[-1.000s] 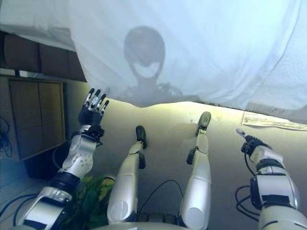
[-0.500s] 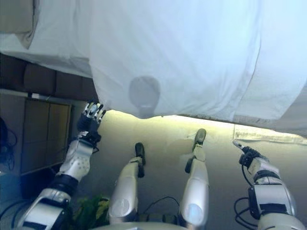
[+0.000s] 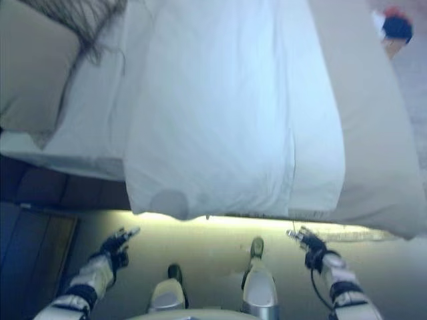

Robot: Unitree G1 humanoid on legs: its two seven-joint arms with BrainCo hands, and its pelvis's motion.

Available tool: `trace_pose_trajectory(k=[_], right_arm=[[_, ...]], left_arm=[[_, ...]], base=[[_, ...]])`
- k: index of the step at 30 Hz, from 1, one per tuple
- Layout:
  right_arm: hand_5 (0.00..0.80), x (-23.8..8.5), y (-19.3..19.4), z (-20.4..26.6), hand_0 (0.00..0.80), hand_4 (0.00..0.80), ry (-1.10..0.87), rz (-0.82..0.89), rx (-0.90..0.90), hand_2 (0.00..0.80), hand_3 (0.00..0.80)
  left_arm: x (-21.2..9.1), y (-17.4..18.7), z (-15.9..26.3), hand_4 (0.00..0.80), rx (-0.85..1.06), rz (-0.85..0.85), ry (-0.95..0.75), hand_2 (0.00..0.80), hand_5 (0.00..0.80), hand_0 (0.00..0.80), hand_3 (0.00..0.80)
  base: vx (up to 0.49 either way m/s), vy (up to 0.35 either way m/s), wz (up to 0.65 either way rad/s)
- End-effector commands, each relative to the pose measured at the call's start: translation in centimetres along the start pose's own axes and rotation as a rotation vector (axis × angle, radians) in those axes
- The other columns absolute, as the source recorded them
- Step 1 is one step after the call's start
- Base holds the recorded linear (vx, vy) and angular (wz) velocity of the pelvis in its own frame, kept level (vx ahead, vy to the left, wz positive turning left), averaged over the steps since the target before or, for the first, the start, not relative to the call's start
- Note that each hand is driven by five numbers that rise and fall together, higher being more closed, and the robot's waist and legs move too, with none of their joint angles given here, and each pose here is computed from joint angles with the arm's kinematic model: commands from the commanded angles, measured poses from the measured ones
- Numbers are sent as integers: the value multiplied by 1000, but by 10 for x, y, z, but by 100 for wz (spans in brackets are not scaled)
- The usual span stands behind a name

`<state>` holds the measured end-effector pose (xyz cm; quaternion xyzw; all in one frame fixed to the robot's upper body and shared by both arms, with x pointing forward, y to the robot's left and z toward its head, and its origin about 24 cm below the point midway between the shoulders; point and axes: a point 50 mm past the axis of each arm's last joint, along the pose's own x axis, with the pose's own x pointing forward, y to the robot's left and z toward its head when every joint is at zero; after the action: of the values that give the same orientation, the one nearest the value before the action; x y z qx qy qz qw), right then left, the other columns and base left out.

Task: Make the bed neatly

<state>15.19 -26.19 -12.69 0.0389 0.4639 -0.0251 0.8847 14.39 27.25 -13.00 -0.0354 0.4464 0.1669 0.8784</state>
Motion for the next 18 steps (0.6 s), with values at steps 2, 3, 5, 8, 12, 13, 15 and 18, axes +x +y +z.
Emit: trace_pose_trajectory(k=[2, 3, 5, 8, 12, 13, 15, 18], right_arm=[[0, 7, 21, -8, 0, 0, 10, 21, 78, 0, 0], [0, 6, 23, -17, 0, 0, 30, 18, 96, 0, 0], [0, 5, 27, -32, 0, 0, 70, 2, 166, 0, 0], [0, 1, 31, -55, 0, 0, 145, -49, 261, 0, 0], [0, -5, 32, -79, 0, 0, 260, -146, 317, 0, 0], [0, -6, 31, -83, 0, 0, 284, -167, 323, 0, 0], [0, -9, 29, -89, 0, 0, 322, -197, 321, 0, 0], [0, -8, 32, -87, 0, 0, 324, -175, 299, 0, 0]], left_arm=[[-4, 7, -21, 0, -30, 23, 48, 0, 0, 0, 0], [-6, 8, -29, 0, -42, 28, 72, 0, 0, 0, 0], [-9, 9, -41, 0, -64, 36, 110, 0, 0, 0, 0], [-13, 6, -59, 0, -111, 36, 175, 0, 0, 0, 0], [-16, -10, -71, 0, -137, -3, 224, 0, 0, 0, 0], [-16, -15, -73, 0, -132, -15, 229, 0, 0, 0, 0], [-15, -23, -73, 0, -116, -46, 234, 0, 0, 0, 0], [-13, -34, -70, 0, -102, -83, 229, 0, 0, 0, 0]], base=[[153, 42, 0], [129, 36, 4], [92, 21, 6], [69, -4, 5], [67, -17, 8], [57, -7, 8], [53, 1, 4], [48, -4, 3]])
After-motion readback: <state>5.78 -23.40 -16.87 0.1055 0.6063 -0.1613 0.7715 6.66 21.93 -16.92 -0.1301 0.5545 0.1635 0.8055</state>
